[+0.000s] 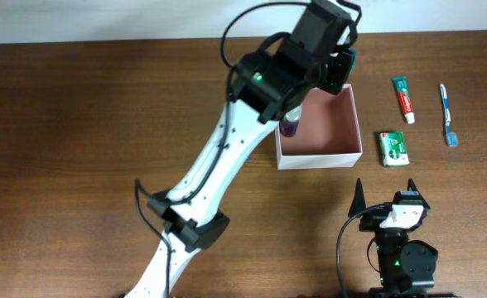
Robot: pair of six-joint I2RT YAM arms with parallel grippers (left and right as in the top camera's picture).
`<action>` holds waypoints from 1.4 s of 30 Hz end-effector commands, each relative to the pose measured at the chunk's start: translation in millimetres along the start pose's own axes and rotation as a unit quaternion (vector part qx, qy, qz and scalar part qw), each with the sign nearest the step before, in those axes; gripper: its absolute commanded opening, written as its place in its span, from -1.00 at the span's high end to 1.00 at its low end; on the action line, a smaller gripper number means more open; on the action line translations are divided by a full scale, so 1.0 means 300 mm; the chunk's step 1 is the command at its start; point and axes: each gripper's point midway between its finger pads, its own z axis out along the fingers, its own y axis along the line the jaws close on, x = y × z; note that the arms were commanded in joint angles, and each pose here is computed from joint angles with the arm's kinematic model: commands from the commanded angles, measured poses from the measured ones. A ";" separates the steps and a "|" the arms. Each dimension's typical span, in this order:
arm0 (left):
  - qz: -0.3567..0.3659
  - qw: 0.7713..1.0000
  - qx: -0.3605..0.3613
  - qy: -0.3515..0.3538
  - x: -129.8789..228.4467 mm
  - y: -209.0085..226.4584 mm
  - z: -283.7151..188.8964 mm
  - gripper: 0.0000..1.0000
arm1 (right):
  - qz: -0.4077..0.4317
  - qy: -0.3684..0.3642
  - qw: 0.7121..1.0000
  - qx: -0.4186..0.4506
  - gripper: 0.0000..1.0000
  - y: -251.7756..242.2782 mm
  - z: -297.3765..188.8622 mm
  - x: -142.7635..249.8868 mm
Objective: Pack container
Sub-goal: 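Lift the mouthwash bottle and carry it over the pink box, then lower the mouthwash into the box beside the soap and release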
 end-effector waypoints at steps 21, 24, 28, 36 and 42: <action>-0.074 0.990 -0.066 0.099 0.306 0.094 0.407 0.36 | 0.000 0.002 1.000 0.006 -0.98 -0.004 0.000 0.007; -0.070 0.989 -0.090 0.093 0.301 0.122 0.405 0.36 | 0.000 0.002 1.000 0.006 -0.98 -0.005 0.000 0.007; -0.069 0.988 -0.103 0.088 0.296 0.137 0.403 0.37 | 0.000 0.002 1.000 0.006 -0.98 -0.005 0.000 0.007; -0.066 0.987 -0.118 0.085 0.297 0.155 0.406 0.37 | 0.000 0.002 1.000 0.006 -0.97 -0.005 0.000 0.007; -0.065 0.987 -0.116 0.085 0.300 0.143 0.406 0.36 | 0.000 0.002 1.000 0.006 -0.98 -0.004 0.000 0.007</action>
